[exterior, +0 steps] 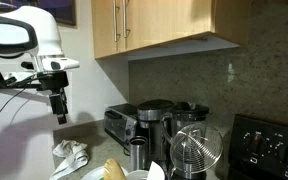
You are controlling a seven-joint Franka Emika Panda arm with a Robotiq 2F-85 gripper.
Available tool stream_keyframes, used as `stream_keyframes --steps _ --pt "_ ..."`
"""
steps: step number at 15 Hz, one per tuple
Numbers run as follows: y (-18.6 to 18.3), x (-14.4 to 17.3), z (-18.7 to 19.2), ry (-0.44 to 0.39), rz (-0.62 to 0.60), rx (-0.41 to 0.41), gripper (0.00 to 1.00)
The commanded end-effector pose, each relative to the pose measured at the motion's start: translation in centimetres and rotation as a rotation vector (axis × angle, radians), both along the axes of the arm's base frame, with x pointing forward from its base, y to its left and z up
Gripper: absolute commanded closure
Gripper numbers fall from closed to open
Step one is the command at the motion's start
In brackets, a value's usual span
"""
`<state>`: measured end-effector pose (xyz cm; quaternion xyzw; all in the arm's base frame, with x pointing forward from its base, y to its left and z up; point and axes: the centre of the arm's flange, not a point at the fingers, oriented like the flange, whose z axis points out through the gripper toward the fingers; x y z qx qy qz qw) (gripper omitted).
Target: Use the spatula to stir the contents in the bowl.
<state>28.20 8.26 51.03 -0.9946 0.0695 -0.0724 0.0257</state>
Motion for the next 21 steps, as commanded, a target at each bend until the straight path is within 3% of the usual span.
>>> stream_keyframes --steps 1,10,14,18,20,21 --pt "0.0 0.0 0.0 0.0 0.0 0.0 0.0" --pt "-0.3 -0.3 0.2 -0.001 0.001 0.003 0.0" --pt "-4.1 -1.1 2.3 -0.034 -0.018 -0.018 0.0" --pt "-10.6 -3.1 4.1 -0.037 -0.084 -0.042 0.0" --pt "-9.4 -3.4 2.0 -0.071 -0.154 -0.028 0.0" --pt "-4.7 -2.5 2.1 -0.078 -0.241 -0.03 0.0"
